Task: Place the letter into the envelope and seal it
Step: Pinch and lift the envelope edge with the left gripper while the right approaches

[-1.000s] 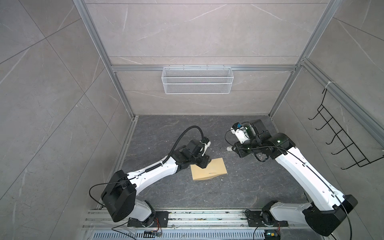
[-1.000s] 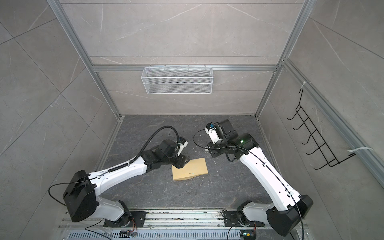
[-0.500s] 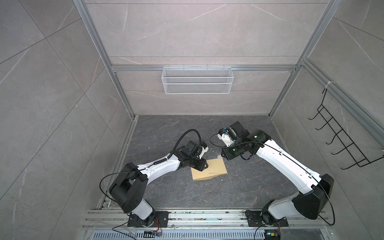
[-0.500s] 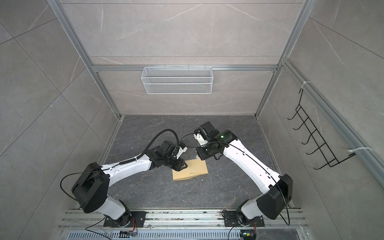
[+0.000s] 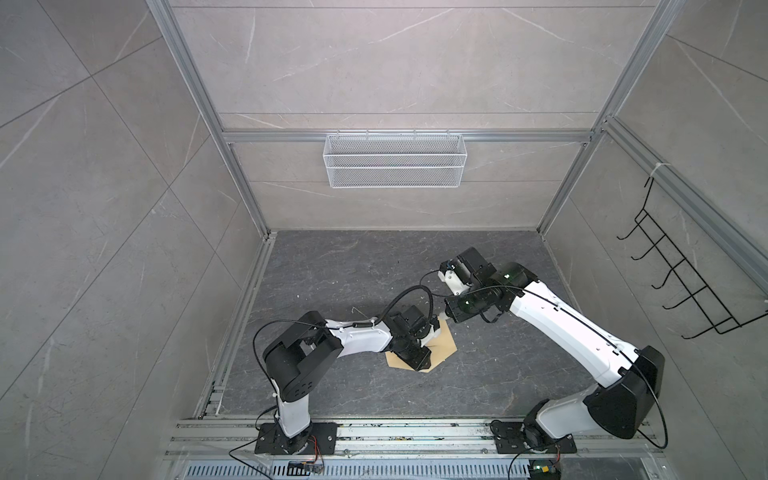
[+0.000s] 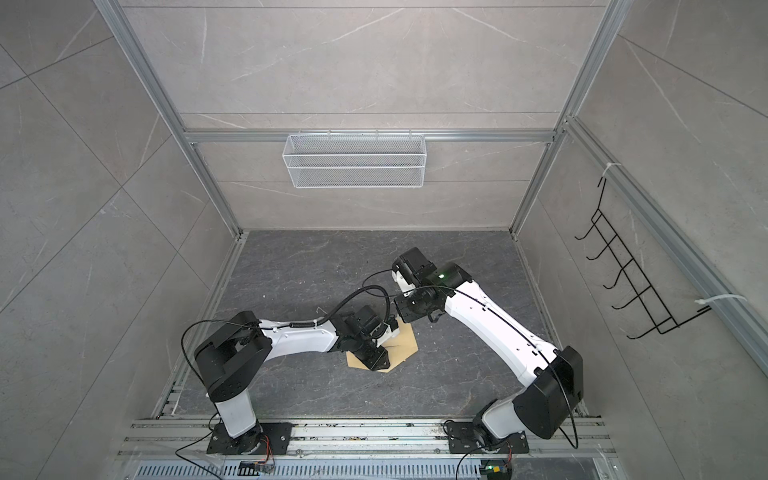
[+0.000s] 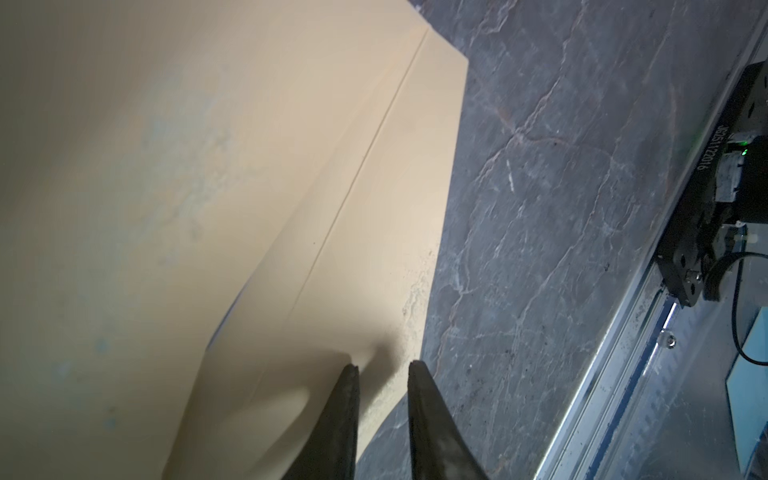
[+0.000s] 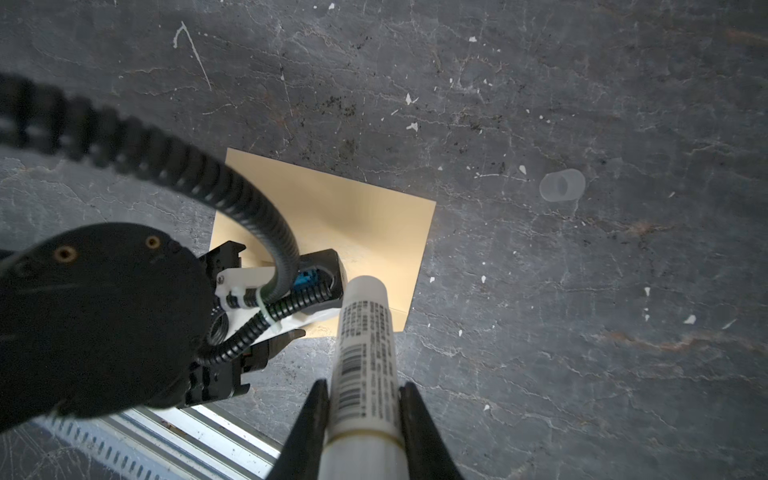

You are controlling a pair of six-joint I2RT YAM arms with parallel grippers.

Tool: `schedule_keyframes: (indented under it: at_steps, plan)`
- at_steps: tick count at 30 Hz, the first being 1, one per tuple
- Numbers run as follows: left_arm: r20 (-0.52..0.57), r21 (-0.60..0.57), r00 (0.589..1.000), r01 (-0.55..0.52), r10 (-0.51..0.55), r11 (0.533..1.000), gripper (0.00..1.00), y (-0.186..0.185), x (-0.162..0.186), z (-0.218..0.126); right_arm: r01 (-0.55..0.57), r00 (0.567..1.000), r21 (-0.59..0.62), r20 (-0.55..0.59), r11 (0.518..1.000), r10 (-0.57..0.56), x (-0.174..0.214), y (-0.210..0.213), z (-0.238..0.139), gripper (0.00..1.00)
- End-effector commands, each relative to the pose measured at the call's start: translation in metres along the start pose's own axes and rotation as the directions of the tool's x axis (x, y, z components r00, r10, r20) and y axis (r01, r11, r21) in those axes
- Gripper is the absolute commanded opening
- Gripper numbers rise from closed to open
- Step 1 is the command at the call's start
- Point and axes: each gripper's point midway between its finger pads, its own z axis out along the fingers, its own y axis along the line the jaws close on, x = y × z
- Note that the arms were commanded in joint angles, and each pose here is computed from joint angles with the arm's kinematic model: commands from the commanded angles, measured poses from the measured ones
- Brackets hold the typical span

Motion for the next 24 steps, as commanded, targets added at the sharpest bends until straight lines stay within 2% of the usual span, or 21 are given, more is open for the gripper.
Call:
schedule_keyframes:
  at_steps: [1,6,9,18,24]
  plan:
    - [-0.014,-0.027,1.000,-0.006,0.006,1.000,0.25,0.004,0.002,0.008,-0.017,1.000,0.019,0.012,1.000,0.017,0.006,-0.004,-0.003,0.00]
    - [-0.021,-0.053,1.000,-0.008,0.007,0.999,0.24,0.004,0.005,0.012,-0.031,0.999,0.020,0.026,0.999,0.031,0.011,-0.006,-0.007,0.00]
    - [0.017,-0.051,1.000,-0.008,0.009,0.999,0.25,0.000,-0.005,0.008,-0.029,0.999,0.027,0.038,0.999,0.028,0.013,-0.008,-0.012,0.00]
    - [0.239,-0.077,0.970,-0.036,0.054,0.996,0.25,-0.014,-0.053,-0.051,-0.029,0.998,0.009,0.054,1.000,0.029,0.017,-0.006,-0.020,0.00]
    - [0.321,-0.174,0.945,-0.012,0.068,0.985,0.24,0.007,-0.052,-0.091,-0.028,0.999,-0.017,0.035,0.999,0.028,0.015,0.007,-0.013,0.00]
